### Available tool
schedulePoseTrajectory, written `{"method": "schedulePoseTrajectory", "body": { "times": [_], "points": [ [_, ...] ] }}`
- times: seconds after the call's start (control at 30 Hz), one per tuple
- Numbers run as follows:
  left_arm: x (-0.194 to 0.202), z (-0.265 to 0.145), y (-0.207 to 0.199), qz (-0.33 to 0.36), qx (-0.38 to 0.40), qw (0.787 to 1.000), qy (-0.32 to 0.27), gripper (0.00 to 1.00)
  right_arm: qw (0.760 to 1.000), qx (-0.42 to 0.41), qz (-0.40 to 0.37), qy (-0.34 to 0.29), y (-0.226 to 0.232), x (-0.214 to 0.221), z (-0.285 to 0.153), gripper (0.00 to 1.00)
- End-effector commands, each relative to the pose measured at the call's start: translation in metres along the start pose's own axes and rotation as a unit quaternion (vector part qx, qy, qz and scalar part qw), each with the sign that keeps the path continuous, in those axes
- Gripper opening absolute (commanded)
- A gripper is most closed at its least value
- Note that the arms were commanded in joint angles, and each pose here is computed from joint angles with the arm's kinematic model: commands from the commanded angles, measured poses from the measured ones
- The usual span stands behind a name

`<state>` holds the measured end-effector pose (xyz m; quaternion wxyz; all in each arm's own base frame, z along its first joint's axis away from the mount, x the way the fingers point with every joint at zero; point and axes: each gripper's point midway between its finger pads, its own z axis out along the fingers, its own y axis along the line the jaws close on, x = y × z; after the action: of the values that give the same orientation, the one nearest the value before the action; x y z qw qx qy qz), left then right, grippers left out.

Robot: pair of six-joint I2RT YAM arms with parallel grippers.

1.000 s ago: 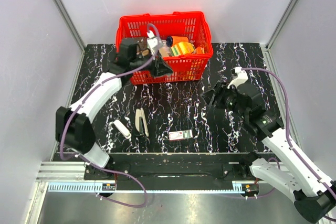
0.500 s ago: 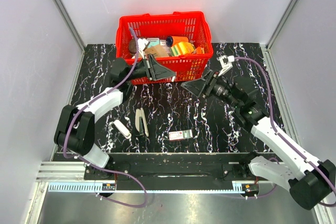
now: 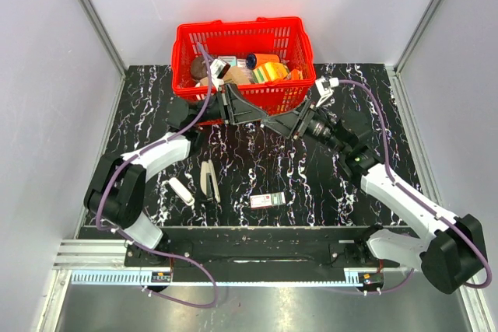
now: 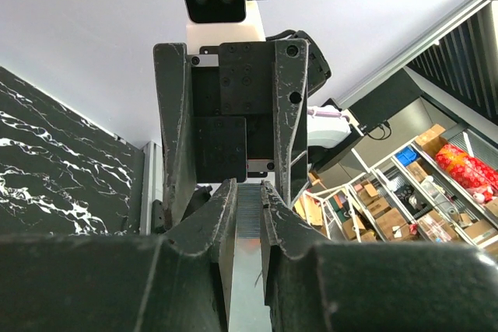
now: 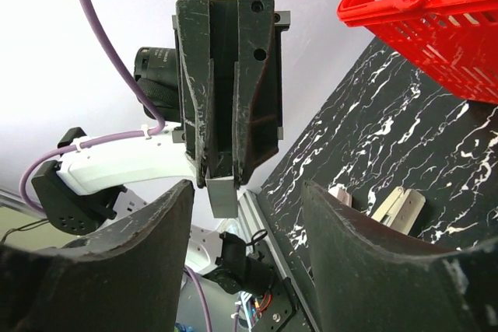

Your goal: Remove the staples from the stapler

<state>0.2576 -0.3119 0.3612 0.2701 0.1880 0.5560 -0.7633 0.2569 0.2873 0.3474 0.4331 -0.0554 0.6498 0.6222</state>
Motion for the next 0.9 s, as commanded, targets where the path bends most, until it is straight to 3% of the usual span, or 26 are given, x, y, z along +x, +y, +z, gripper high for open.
{"method": "schedulePoseTrajectory", "body": {
  "times": [0.0,0.27,0.7,0.87],
  "points": [
    [-0.004,0.003,-0.012,0.028,0.025,0.999,-0.009,0.19,0.999,-0.047,-0.012,-0.011,0.022,-0.009,0.002,0.6],
    [-0.005,0.003,-0.008,0.03,0.021,0.999,-0.009,0.19,0.999,-0.049,-0.005,-0.009,0.02,-0.007,0.002,0.45],
    [-0.01,0.003,-0.007,0.038,0.019,0.999,-0.014,0.19,0.999,-0.043,0.006,0.007,0.012,0.007,-0.003,0.45],
    [-0.008,0.003,-0.007,0.039,0.018,0.999,-0.011,0.19,0.999,-0.04,0.0,0.003,0.013,0.004,-0.002,0.39]
  ]
}}
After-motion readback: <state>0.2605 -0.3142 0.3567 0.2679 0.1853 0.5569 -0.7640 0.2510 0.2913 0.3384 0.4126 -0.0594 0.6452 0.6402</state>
